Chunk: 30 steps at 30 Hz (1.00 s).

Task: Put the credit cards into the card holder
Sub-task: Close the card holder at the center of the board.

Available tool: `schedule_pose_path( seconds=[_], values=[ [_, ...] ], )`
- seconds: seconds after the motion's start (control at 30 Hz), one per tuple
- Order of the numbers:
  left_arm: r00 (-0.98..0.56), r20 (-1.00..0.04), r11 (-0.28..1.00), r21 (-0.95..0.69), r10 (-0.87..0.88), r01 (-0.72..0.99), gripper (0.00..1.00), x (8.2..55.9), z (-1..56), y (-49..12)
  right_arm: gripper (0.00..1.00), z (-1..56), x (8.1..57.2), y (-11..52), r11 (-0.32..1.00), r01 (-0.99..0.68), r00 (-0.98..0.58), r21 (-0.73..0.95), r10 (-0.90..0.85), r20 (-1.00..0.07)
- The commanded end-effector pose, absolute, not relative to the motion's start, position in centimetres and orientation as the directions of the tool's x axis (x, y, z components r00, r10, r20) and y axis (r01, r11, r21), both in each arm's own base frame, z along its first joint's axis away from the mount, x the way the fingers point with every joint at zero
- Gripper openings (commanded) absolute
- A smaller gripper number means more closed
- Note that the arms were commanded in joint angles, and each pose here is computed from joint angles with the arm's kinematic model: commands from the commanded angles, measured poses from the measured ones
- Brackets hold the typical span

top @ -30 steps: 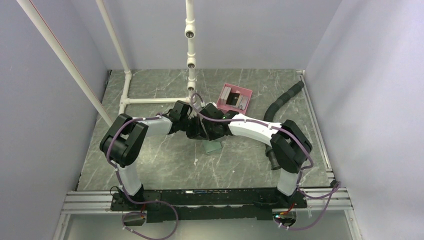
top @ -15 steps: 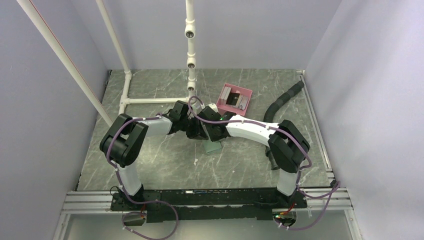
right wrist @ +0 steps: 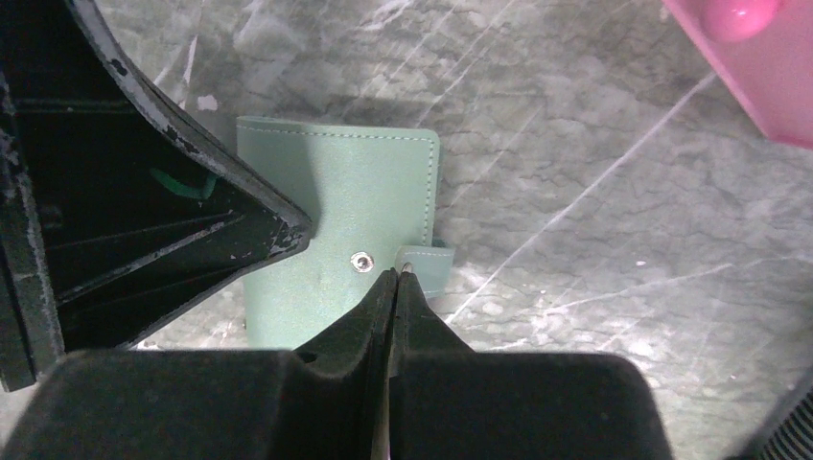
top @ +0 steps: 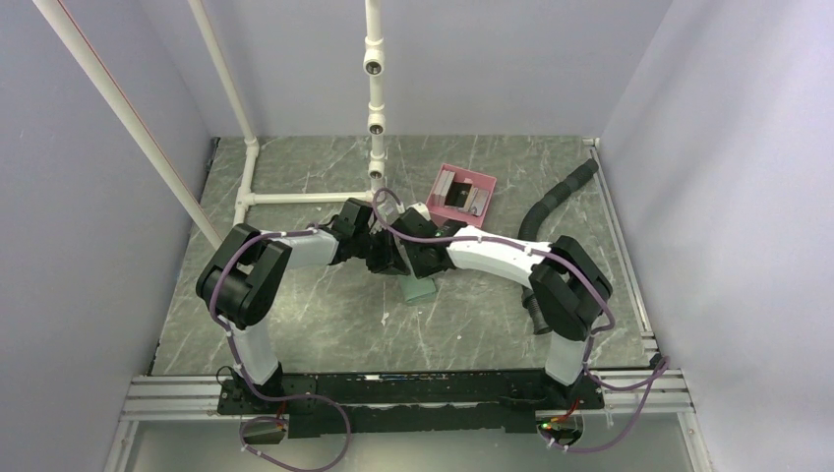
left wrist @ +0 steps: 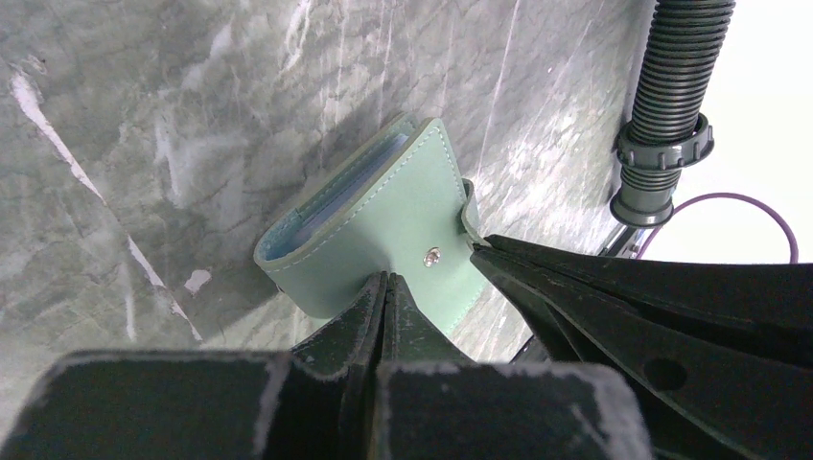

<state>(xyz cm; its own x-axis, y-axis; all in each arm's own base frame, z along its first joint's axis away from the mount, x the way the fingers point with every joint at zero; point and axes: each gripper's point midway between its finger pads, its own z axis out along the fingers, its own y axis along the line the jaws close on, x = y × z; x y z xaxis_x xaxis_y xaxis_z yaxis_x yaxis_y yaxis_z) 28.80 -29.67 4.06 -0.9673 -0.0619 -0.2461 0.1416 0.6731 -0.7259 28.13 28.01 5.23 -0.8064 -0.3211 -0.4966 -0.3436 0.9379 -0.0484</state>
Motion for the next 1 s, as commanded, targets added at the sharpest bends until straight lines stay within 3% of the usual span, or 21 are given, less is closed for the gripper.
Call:
schedule_pose_path(
  seconds=[0.0,0.4,0.97],
  values=[
    [-0.967,-0.248,0.684,-0.717,-0.066,0.137,0.03,28.8,3.4,-29.5,0.0,7.2,28.4,29.2,0.928,-0.35,-0.808,0.132,-0.227,-0.544],
    [-0.967,-0.245,0.679,-0.721,-0.065,0.137,0.03,28.6,3.4,-29.5,0.0,6.8,28.3,29.2,0.805,-0.336,-0.882,0.489,-0.087,-0.464],
    [-0.969,-0.242,0.679,-0.72,-0.052,0.143,0.03,28.2,3.4,-29.8,0.0,8.9,27.7,29.7,0.665,-0.376,-0.881,0.645,-0.04,-0.472]
  ],
)
